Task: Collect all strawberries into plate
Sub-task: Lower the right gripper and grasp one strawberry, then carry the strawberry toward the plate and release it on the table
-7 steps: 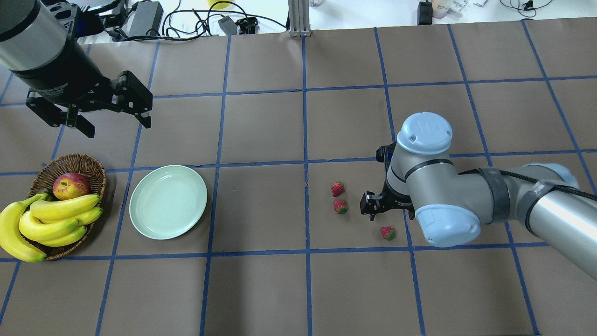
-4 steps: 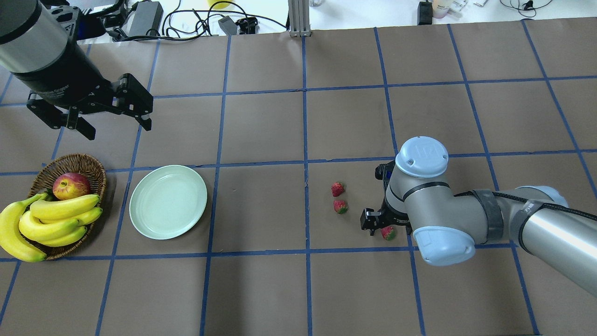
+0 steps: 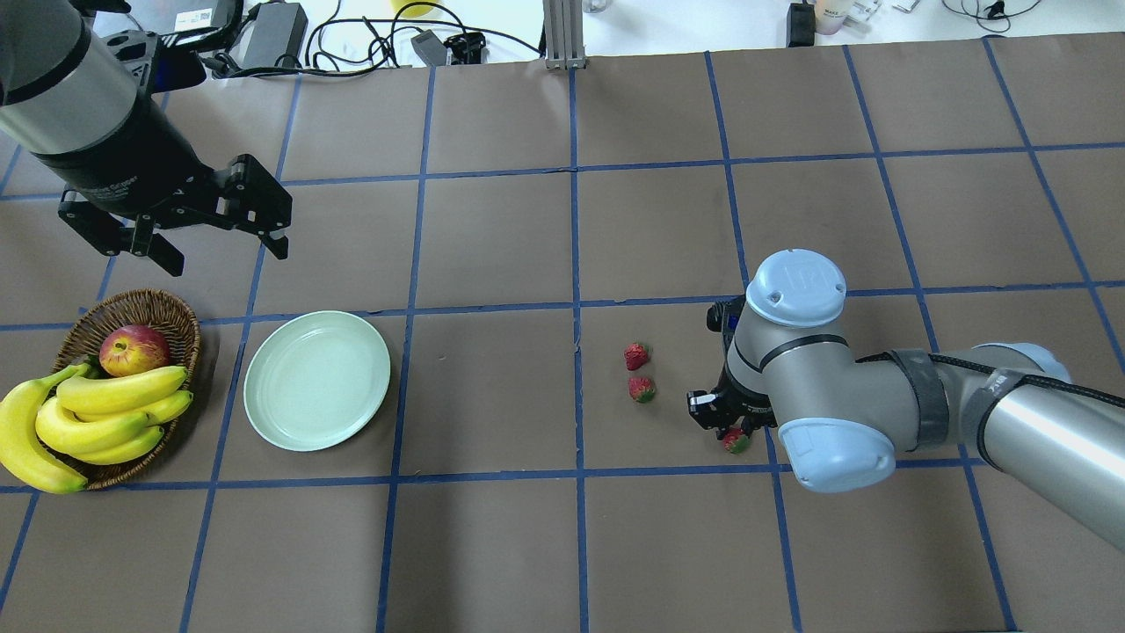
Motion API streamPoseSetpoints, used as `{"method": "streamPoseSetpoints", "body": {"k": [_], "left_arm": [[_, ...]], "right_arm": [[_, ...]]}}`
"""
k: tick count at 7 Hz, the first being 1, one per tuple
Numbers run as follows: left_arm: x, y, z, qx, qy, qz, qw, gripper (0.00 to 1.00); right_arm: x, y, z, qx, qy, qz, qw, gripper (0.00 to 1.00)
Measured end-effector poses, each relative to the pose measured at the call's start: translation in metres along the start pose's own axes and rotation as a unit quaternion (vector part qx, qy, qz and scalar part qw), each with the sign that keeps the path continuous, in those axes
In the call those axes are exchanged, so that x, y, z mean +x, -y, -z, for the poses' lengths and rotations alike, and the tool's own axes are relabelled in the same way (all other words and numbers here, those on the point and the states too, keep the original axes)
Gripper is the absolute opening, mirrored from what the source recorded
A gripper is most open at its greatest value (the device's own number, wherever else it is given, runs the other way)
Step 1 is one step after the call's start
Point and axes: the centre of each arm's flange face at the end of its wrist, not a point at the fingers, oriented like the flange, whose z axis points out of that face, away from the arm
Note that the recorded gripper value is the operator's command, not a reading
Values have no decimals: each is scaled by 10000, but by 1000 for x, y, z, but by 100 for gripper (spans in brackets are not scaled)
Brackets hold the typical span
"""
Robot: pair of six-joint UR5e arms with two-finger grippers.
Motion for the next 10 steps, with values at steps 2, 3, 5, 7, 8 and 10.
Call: {"method": "streamPoseSetpoints", "body": {"k": [2, 3, 5, 7, 8, 10], "left_arm": [[0, -2, 4, 51, 14, -5, 10000, 100], [0, -3, 5, 58, 21, -5, 10000, 100], [0, -2, 4, 54, 24, -8, 10000, 100], [0, -3, 6, 72, 24, -7, 10000, 100], [0, -3, 6, 88, 17, -9, 10000, 100], [0, -3, 5, 102, 22, -14, 9999, 100]], "right_arm": [[-5, 22, 31, -10, 5, -21, 10000, 0], [-13, 36, 56, -43, 106, -146, 9998, 0], [-56, 48, 86, -13, 510, -550, 9972, 0], [-131, 69, 90, 56, 763, -849, 9934, 0], [-174, 82, 84, 57, 783, -1007, 9918, 0], [-240, 100, 64, 14, 765, -1231, 9894, 0]]}}
